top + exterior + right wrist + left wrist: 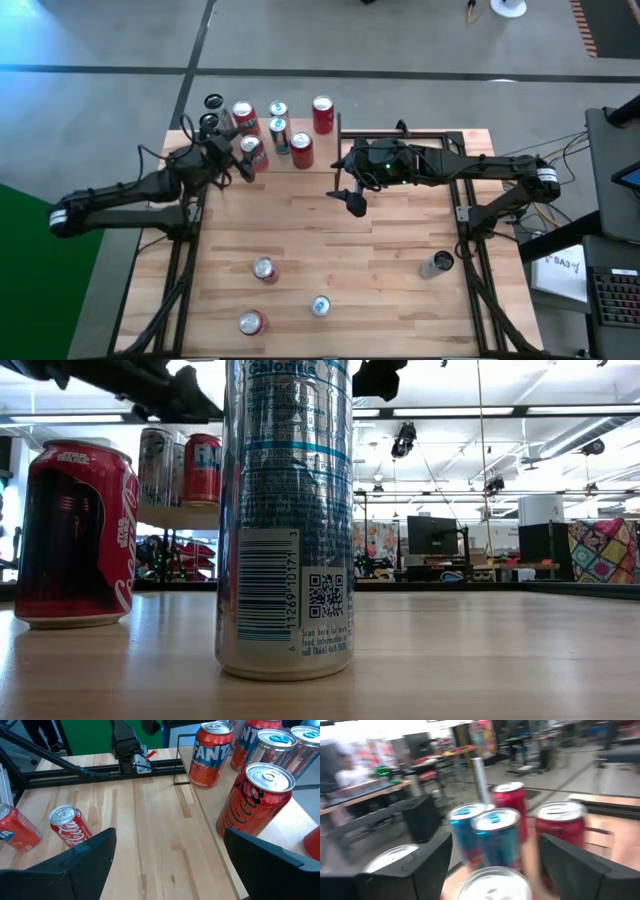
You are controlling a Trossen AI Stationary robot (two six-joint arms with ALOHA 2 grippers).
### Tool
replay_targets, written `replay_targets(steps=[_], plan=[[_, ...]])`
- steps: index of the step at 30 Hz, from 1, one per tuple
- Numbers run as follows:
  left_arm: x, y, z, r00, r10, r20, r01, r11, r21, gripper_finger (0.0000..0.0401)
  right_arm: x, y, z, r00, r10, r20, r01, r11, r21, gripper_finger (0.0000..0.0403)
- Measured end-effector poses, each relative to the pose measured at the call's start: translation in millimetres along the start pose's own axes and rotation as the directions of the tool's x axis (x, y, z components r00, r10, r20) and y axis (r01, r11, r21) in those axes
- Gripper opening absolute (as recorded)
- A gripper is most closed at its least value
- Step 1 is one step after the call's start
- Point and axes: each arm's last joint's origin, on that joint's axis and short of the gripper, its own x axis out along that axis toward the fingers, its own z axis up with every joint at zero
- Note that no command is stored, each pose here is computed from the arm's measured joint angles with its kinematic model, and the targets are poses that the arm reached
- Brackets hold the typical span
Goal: Place canned beverage on shelf
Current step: Put the red soda can on the shelf aligned with the other red soda cans
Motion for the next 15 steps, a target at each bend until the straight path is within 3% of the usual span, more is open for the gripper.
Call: replay_targets(steps=[4,7,10,13,15], plan=[[-4.7,-6.4,7.3,0.993,-0.118,0.015,0.118,0.993,-0.003,0.0262,0.0,0.0,0.0,1.0,0.0,0.0,0.0,1.0,0.0,0.0359],[-10.3,-13.2,11.0,0.983,-0.186,0.003,0.186,0.983,0.009,0.0219,0.0,-0.1,0.1,1.0,0.0,0.0,0.0,1.0,0.0,0.0359],[-16.0,-21.3,9.7,0.968,-0.25,-0.037,0.251,0.968,0.023,0.0146,0.0,-0.1,0.0,1.0,0.0,0.0,0.0,1.0,0.0,0.0359],[-20.8,-27.9,5.9,0.951,-0.299,-0.079,0.301,0.953,0.019,0.0047,0.0,0.0,-0.1,1.0,0.0,0.0,0.0,1.0,0.0,0.0359],[-21.6,-31.4,-0.1,0.943,-0.314,-0.105,0.315,0.949,-0.009,0.0014,0.0,-0.1,-0.1,1.0,0.0,-0.001,0.0,1.0,0.0,0.0359]])
